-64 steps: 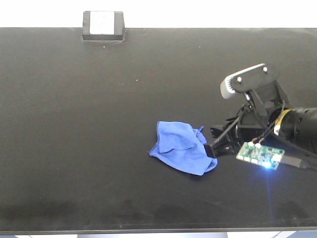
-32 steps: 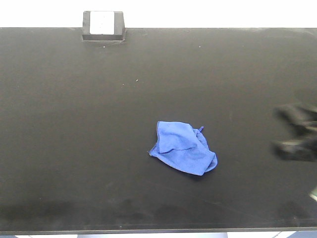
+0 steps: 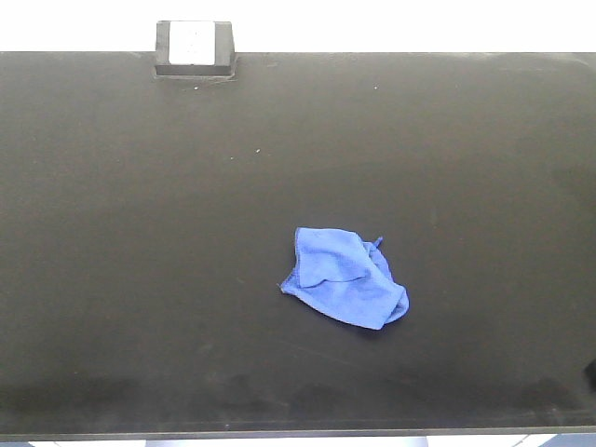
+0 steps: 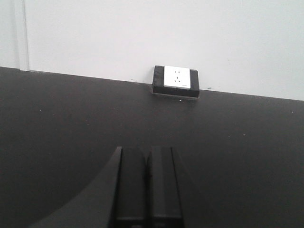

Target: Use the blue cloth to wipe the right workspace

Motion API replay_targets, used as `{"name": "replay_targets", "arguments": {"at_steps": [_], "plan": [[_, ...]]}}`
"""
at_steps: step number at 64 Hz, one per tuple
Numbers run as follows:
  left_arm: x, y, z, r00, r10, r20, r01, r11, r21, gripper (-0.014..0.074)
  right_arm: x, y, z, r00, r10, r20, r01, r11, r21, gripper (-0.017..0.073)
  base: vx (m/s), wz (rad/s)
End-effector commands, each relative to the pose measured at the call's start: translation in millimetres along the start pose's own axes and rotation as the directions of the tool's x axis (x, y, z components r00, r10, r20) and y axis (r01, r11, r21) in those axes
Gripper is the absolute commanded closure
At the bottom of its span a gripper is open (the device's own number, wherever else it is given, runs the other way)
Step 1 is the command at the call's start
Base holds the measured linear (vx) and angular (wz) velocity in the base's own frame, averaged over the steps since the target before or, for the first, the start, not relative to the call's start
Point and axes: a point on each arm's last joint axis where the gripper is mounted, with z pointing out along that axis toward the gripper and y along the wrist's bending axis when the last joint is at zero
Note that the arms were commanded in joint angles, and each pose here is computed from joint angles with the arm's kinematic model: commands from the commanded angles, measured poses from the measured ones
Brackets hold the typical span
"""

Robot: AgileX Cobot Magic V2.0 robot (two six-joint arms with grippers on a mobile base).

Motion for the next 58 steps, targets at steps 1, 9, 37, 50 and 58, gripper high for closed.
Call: {"name": "replay_targets", "arguments": {"at_steps": [1, 9, 37, 50, 58], "plan": [[2.2, -0.2, 0.4, 0.998, -0.015, 0.064, 0.014, 1.000, 0.015, 0.0599, 4.5, -0.1, 0.5, 0.999, -0.007, 0.053, 0.007, 1.000, 0.001, 0.0567, 0.00, 0.00], [2.2, -0.2, 0.4, 0.998, -0.015, 0.064, 0.014, 1.000, 0.015, 0.0599, 6.1, -0.3, 0.2, 1.000, -0.003, 0.029, 0.003, 1.000, 0.003, 0.0567, 0.00, 0.00], [2.2, -0.2, 0.4, 0.998, -0.015, 0.064, 0.014, 1.000, 0.015, 0.0599, 5.6, -0.3, 0.3, 0.999, -0.009, 0.034, 0.009, 1.000, 0.004, 0.0567, 0.00, 0.00], [2.2, -0.2, 0.4, 0.998, -0.015, 0.064, 0.014, 1.000, 0.015, 0.0599, 5.6, -0.3, 0.3, 0.999, -0.009, 0.034, 0.009, 1.000, 0.004, 0.0567, 0.00, 0.00], [2.2, -0.2, 0.4, 0.998, -0.015, 0.064, 0.014, 1.000, 0.015, 0.0599, 5.6, -0.3, 0.3, 0.999, -0.009, 0.034, 0.009, 1.000, 0.004, 0.0567, 0.00, 0.00]]}}
